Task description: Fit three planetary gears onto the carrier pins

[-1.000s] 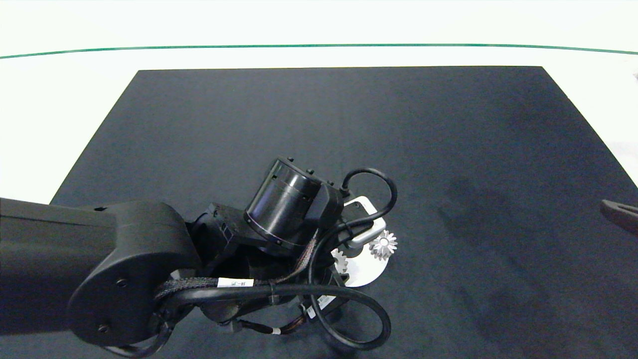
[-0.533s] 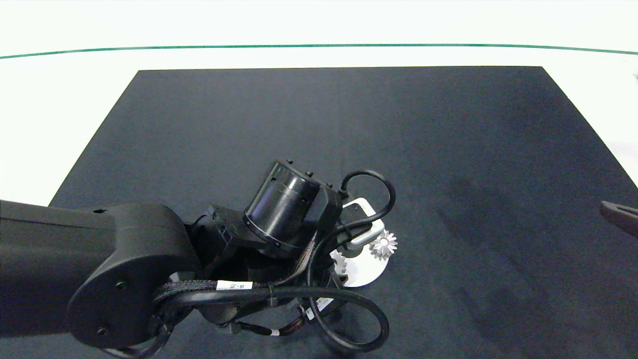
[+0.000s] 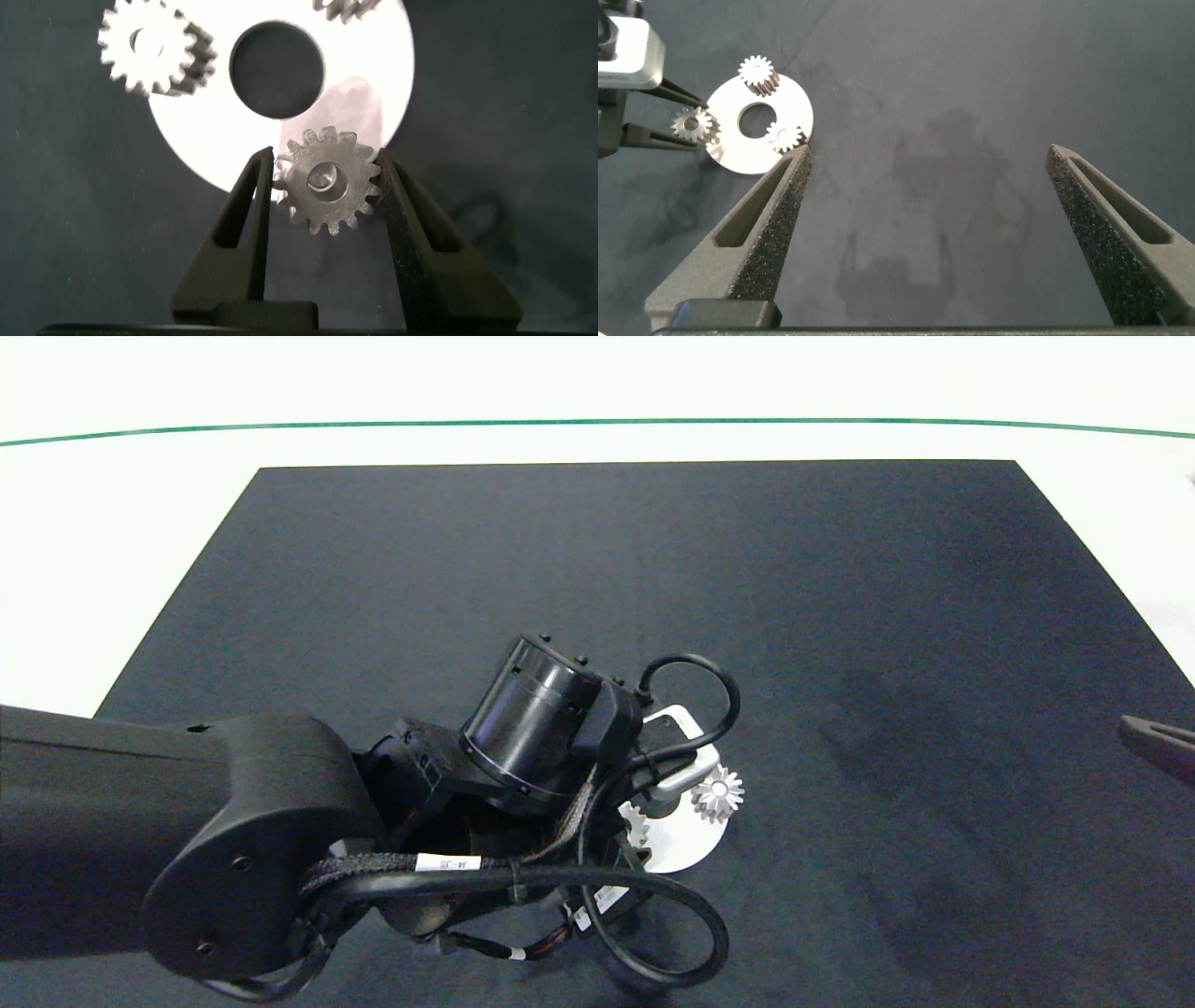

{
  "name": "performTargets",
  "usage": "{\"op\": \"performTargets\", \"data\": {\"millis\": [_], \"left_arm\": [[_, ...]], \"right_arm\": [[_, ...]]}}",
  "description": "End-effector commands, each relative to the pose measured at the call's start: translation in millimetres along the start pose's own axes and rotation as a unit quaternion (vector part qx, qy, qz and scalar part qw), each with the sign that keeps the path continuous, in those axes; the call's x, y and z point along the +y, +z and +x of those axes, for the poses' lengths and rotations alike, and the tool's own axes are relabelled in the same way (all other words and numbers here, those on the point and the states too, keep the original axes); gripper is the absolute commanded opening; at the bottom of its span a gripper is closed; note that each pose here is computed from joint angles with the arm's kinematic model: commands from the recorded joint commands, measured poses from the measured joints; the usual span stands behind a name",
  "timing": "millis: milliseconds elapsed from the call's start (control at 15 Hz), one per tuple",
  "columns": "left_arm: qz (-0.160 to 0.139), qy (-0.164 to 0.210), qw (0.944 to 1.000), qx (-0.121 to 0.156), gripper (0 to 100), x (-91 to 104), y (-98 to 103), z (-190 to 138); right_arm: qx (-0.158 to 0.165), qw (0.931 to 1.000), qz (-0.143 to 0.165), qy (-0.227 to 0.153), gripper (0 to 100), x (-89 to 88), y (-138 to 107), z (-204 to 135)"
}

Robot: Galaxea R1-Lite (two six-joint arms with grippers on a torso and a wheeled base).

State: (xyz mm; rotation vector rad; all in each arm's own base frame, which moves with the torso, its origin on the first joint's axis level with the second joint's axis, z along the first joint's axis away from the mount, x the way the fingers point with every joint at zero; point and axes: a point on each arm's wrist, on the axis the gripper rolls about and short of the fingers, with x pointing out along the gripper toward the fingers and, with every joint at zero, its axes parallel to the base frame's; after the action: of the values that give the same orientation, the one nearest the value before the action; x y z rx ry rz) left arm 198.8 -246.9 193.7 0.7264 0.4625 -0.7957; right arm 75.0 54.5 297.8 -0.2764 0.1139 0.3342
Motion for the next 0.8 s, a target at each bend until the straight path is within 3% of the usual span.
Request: {"op": "performTargets", "data": {"millis": [67, 600, 667, 800], "left_arm": [[-0.003, 0.006, 1.0000, 0.001, 16, 4.5, -2.0, -2.0], [-0.007, 0.007, 1.0000, -0.002, 16, 4.2, -1.7, -5.1], [-0.008, 0.006, 0.9999, -0.003, 100, 4.4, -1.6, -5.6], [-0.011, 0.008, 0.9999, -0.001, 100, 5.1, -2.1, -4.9]], "right_arm": [[0.003, 1.0000, -0.002, 0.000, 100, 0.7, -0.3, 1.5], [0.000, 1.0000, 0.000, -0.001, 100, -0.3, -0.5, -1.0], [0.000, 1.0000, 0.000, -0.001, 100, -0.3, -0.5, -1.0], [0.001, 1.0000, -0.001, 0.000, 100, -0.1, -0.6, -0.5]]}}
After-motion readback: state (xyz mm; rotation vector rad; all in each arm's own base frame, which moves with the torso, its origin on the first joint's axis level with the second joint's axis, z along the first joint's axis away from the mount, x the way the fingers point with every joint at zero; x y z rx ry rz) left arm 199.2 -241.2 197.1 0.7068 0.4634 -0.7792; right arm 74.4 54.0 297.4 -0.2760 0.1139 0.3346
